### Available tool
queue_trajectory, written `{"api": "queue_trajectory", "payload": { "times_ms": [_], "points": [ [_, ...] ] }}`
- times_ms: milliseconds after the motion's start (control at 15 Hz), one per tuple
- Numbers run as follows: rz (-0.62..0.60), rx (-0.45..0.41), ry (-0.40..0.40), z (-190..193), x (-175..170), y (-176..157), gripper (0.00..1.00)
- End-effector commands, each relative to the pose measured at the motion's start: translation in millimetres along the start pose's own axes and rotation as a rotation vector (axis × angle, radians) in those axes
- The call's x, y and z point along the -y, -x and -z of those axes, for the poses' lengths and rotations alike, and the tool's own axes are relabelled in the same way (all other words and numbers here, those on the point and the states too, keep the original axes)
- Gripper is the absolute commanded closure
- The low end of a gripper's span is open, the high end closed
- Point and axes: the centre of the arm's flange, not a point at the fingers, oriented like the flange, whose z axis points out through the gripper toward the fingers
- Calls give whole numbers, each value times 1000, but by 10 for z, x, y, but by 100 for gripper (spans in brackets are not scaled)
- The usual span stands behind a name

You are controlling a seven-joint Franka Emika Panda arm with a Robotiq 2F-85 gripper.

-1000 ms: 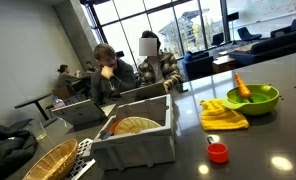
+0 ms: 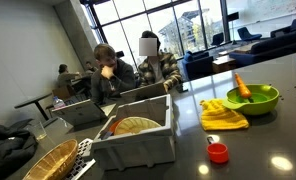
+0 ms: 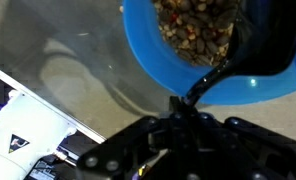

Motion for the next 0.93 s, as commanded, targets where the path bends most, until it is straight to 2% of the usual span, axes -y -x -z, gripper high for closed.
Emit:
{"api": "queue_trajectory", "payload": {
  "times_ms": [0,867],
  "points": [
    [-7,24,1,57,-28,-119,99],
    [-71,32,-36,250,-48,-306,99]
  ]
}}
